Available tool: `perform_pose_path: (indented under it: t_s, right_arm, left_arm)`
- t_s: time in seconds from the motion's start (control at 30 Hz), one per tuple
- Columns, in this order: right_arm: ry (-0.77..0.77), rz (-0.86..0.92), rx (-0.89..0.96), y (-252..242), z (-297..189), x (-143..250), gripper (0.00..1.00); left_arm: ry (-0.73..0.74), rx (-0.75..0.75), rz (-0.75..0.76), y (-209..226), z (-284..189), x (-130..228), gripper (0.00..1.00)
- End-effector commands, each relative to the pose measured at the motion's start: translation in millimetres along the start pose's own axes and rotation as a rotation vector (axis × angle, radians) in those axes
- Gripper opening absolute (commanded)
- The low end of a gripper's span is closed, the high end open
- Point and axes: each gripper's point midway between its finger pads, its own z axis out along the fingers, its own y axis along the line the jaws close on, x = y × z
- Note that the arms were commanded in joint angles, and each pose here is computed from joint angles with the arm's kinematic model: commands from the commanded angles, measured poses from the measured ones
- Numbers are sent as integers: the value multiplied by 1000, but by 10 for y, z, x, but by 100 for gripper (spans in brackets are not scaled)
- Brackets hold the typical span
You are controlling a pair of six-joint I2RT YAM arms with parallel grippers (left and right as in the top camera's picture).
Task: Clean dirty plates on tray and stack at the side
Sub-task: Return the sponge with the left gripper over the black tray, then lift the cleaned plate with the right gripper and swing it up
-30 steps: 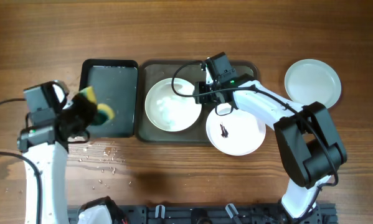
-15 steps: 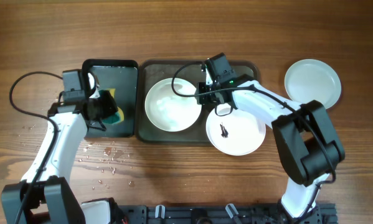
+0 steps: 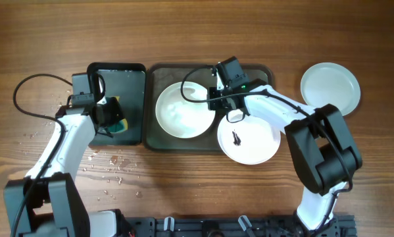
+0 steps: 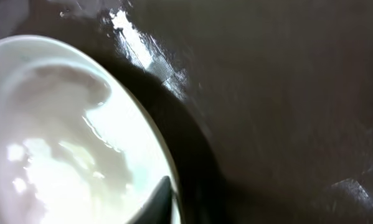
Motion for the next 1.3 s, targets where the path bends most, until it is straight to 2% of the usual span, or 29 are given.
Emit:
perform_pose_path:
  t_s: [0.0,0.4,0.63,0.93,1.27]
  right_arm:
    - [23,0,25,-79,96,87,4]
    - [-140,-23,61,43,-469,-345,4]
    - [-145,-10,130,31,-728,-473,4]
    - [-284,-19,145,254,-1193,-1029,4]
    - [-418,-78,150,601,-1216,-1219,5]
  left_arm:
    - [-29,-7,26,-16,-24,-105,4]
    - [-19,-9,-8,-8,-27,-80,4]
    - [-20,-9,-8,-8,-27,-81,5]
    - [-20,-10,-8,-7,-27,-81,4]
    - [-64,-6,17,-13,-143,-160,4]
